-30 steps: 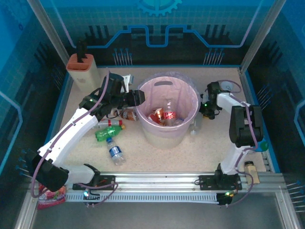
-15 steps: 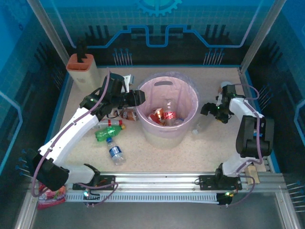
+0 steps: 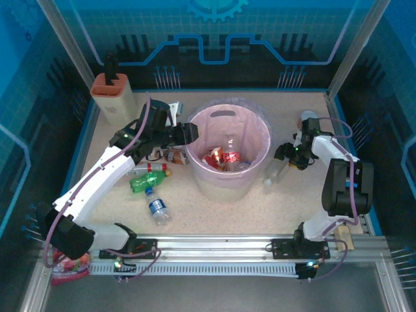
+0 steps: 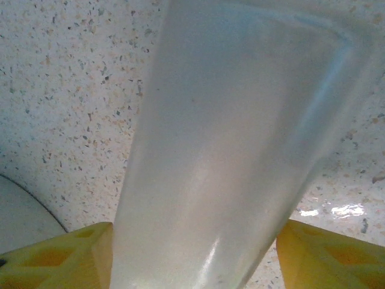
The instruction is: Put the plastic bottles in the bin
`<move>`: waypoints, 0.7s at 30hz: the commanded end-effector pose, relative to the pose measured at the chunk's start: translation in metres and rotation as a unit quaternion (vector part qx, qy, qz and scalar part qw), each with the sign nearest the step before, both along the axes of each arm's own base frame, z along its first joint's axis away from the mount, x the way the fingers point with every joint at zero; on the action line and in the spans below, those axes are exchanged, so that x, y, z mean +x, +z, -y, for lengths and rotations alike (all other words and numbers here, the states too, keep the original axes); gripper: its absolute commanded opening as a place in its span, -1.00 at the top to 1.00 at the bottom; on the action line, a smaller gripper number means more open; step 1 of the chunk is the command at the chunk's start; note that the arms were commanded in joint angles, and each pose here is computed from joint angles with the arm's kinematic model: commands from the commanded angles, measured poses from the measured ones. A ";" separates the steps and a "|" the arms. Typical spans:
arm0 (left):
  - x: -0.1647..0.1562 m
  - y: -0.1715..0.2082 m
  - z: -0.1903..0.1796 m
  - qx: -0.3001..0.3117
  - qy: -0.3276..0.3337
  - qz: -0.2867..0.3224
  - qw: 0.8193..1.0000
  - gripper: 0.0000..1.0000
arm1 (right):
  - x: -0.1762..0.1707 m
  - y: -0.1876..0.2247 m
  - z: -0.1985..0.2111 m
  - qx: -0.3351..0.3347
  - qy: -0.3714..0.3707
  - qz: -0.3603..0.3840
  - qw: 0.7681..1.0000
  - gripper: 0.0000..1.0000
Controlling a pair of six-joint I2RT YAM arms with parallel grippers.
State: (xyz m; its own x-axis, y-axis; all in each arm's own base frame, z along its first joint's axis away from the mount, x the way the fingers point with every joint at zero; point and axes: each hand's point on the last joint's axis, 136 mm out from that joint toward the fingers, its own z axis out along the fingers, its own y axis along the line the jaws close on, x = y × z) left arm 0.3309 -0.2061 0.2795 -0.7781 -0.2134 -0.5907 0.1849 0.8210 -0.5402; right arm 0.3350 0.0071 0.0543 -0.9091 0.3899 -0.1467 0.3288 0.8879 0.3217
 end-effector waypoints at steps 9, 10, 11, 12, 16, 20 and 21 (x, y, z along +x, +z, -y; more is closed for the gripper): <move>0.000 0.007 0.004 -0.004 -0.007 0.009 1.000 0.02 | 0.000 0.077 0.018 -0.017 -0.004 0.063 0.998 -0.22; 0.000 0.007 0.005 -0.004 -0.007 0.010 1.000 0.02 | 0.000 0.081 0.019 -0.018 -0.005 0.067 0.998 -0.22; 0.000 0.006 0.005 -0.005 -0.008 0.009 1.000 0.02 | -0.001 0.084 0.020 -0.020 -0.005 0.066 0.998 -0.24; 0.000 0.006 0.005 -0.006 -0.008 0.009 1.000 0.02 | -0.003 0.083 0.019 -0.021 -0.002 0.058 0.998 -0.30; 0.001 0.004 0.006 -0.007 -0.008 0.009 1.000 0.02 | -0.009 0.067 0.014 -0.058 0.019 0.021 0.998 -0.84; 0.000 0.003 0.005 -0.006 -0.008 0.008 1.000 0.00 | -0.007 0.039 0.011 -0.068 0.018 -0.018 0.997 -1.00; 0.000 0.003 0.005 -0.005 -0.007 0.008 1.000 0.00 | -0.007 0.032 0.010 -0.073 0.019 -0.028 0.997 -0.99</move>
State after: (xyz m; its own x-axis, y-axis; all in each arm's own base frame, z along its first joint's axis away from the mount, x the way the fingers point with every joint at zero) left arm 0.3315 -0.2065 0.2804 -0.7758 -0.2145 -0.5933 0.1873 0.8197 -0.5413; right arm 0.3386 -0.0008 0.1094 -0.9153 0.3323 -0.2277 0.2778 0.9300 0.2406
